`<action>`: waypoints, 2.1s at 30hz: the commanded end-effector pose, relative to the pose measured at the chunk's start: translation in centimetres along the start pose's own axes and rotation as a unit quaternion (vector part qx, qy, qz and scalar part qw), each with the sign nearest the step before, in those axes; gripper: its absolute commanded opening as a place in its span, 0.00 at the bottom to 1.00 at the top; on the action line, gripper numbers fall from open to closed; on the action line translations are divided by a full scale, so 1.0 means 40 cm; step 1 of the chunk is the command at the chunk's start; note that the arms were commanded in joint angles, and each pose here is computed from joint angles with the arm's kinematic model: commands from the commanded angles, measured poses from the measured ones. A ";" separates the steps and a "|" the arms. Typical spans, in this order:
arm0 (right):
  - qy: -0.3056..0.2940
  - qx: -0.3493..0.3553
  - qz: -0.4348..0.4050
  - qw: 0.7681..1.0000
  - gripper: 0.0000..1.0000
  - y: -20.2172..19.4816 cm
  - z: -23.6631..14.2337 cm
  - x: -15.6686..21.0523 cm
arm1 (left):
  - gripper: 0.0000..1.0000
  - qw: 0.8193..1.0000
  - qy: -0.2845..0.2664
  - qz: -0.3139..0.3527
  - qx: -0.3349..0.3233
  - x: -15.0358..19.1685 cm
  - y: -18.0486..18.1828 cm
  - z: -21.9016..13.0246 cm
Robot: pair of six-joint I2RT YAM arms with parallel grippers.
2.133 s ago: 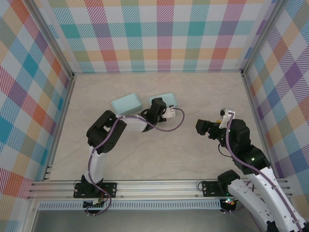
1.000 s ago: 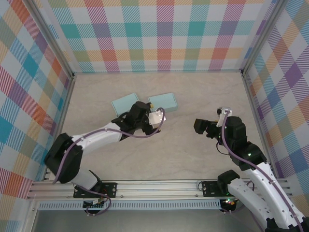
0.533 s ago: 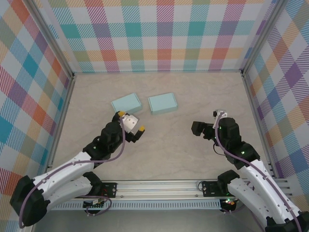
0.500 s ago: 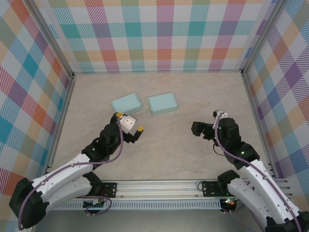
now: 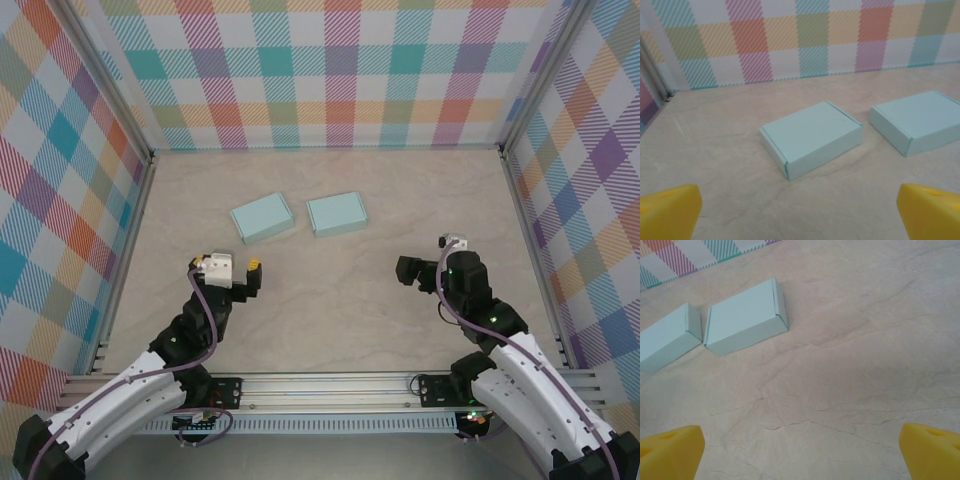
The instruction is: Fold the paper box
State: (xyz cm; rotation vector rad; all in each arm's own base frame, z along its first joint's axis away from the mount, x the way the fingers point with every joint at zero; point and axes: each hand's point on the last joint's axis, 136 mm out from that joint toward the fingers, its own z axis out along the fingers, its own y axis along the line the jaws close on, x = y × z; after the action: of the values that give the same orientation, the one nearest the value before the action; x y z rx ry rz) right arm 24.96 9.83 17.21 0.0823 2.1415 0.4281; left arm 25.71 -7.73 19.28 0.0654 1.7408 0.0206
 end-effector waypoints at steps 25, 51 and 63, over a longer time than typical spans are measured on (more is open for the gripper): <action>-0.145 0.140 -0.145 0.969 1.00 -0.209 0.121 -0.112 | 1.00 0.995 0.065 -0.033 -0.066 0.144 0.130 0.276; -0.156 0.061 -0.148 0.975 1.00 -0.236 0.235 -0.114 | 1.00 0.989 0.124 -0.074 0.004 0.230 0.153 0.394; -0.153 0.028 -0.142 0.978 1.00 -0.241 0.316 -0.086 | 1.00 0.989 0.125 -0.073 0.004 0.230 0.151 0.395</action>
State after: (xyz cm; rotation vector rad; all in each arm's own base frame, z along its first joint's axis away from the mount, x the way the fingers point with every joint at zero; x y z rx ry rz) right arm 36.69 3.24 8.02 -0.1131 1.9229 0.1481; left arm 39.71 -1.53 7.82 -0.0510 1.9916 -0.0695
